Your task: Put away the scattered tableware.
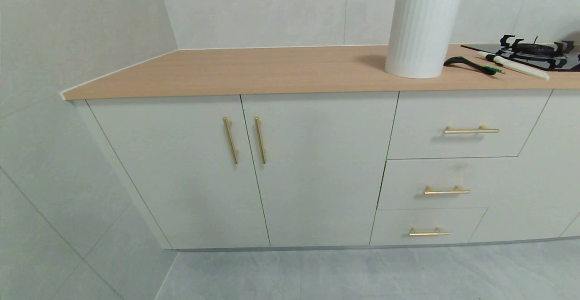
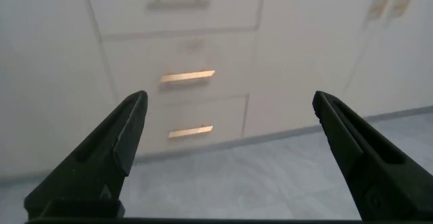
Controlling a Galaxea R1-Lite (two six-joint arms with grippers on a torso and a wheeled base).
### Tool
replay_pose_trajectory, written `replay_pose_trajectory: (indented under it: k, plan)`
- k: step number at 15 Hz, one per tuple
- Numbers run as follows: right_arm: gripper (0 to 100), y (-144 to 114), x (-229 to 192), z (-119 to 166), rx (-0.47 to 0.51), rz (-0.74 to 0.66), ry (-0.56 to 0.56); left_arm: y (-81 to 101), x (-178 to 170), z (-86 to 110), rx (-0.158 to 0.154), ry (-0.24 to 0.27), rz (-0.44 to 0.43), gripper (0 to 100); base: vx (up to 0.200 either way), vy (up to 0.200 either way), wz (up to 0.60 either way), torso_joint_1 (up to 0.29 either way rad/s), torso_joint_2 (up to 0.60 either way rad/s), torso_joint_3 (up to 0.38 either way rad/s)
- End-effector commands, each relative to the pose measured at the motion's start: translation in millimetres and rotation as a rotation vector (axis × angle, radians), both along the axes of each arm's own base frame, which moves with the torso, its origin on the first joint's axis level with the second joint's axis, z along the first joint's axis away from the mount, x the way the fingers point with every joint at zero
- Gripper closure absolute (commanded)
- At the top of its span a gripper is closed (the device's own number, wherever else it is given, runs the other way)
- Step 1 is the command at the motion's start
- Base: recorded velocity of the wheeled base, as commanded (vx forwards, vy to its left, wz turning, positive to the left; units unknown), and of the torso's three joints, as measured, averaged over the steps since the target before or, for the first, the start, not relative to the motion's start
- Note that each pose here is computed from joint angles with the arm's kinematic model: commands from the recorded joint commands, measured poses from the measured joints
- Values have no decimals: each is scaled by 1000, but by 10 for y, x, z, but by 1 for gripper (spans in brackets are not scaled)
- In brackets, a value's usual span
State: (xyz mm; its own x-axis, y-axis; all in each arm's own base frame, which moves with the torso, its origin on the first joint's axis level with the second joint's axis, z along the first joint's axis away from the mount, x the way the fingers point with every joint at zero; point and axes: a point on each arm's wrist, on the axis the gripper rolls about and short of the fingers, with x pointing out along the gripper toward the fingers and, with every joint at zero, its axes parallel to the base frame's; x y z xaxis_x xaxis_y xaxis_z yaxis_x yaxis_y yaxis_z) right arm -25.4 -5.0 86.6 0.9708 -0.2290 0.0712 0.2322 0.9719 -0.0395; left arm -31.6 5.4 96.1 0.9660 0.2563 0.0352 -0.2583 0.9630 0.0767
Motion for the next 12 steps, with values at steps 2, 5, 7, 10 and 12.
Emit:
replay_pose_trajectory:
  k: [2, 5, 7, 10, 12]
  plan:
    - [0, 33, 24, -62, -18, 146, 33, -38, 77, -165, -3, 15, -172, 0, 0, 0, 0, 0, 0, 0]
    - [0, 35, 19, -64, -21, 157, 41, -50, 88, -208, -30, 33, -231, 0, 0, 0, 0, 0, 0, 0]
    - [0, 35, 19, -64, -20, 157, 41, -50, 88, -207, -93, 22, -230, 0, 0, 0, 0, 0, 0, 0]
    - [0, 52, 21, -65, -64, 228, 48, -50, 88, -208, -71, 27, -231, 0, 0, 0, 0, 0, 0, 0]
    - [0, 51, 19, -69, -66, 227, 58, -50, 88, -208, -4, 37, -232, 0, 0, 0, 0, 0, 0, 0]
